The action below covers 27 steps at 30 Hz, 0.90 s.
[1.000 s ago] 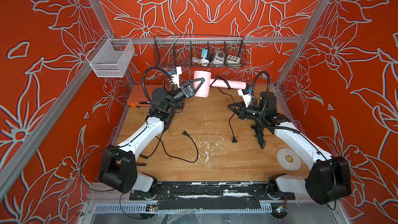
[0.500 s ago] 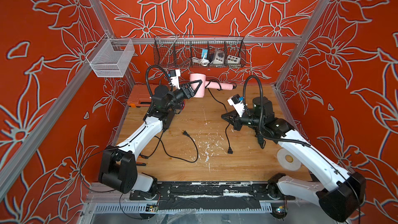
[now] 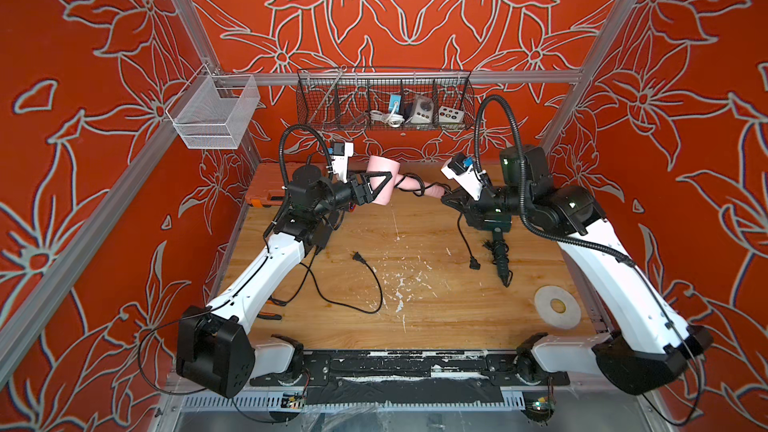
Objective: Wrap the cord around the hair dryer
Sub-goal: Wrap the power cord around the hair dryer.
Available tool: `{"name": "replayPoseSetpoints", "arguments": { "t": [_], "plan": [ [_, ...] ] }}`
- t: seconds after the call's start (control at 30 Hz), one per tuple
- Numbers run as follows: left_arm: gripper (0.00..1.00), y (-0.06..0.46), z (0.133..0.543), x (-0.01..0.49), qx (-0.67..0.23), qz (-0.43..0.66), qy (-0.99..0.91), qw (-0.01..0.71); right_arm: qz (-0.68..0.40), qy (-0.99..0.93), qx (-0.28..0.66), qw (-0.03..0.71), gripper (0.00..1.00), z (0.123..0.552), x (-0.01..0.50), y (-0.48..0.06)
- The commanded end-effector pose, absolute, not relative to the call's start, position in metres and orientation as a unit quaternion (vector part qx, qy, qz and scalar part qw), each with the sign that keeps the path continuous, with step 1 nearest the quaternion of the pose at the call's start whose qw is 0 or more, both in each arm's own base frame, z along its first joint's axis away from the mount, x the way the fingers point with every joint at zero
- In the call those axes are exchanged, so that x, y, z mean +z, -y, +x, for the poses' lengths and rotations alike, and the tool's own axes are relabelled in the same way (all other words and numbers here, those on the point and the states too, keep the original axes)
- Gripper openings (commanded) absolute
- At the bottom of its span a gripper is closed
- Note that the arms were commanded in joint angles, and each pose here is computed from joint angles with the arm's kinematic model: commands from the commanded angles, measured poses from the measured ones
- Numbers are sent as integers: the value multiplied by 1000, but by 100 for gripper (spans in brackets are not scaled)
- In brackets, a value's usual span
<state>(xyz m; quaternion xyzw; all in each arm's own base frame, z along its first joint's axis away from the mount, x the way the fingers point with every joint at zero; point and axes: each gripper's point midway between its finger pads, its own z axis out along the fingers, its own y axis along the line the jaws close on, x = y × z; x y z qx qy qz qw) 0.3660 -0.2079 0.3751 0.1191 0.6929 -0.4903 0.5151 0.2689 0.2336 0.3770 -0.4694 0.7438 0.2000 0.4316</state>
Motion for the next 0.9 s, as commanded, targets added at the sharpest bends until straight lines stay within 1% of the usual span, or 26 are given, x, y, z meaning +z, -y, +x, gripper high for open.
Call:
{"name": "replayPoseSetpoints", "arguments": {
  "t": [0.0, 0.2, 0.33, 0.43, 0.53, 0.6, 0.7, 0.73, 0.87],
  "plan": [
    [0, 213, 342, 382, -503, 166, -681, 505, -505, -746, 104, 422, 0, 280, 371, -213],
    [0, 224, 307, 375, -534, 206, -682, 456, -533, -721, 34, 441, 0, 310, 371, -212],
    [0, 233, 286, 380, -560, 228, -671, 430, -549, -706, 28, 446, 0, 328, 357, -223],
    [0, 237, 274, 385, -577, 237, -662, 415, -554, -711, 70, 427, 0, 337, 336, -235],
    [0, 236, 268, 392, -585, 237, -657, 413, -542, -724, 174, 389, 1, 337, 318, -247],
    [0, 237, 266, 397, -588, 239, -654, 411, -527, -729, 235, 369, 8, 337, 310, -251],
    [0, 237, 267, 401, -591, 233, -657, 406, -516, -720, 307, 348, 21, 330, 304, -257],
    [0, 236, 268, 401, -592, 228, -658, 405, -514, -720, 317, 342, 25, 328, 301, -257],
    [0, 236, 277, 399, -598, 206, -664, 399, -508, -727, 336, 318, 48, 321, 285, -254]
  ]
}}
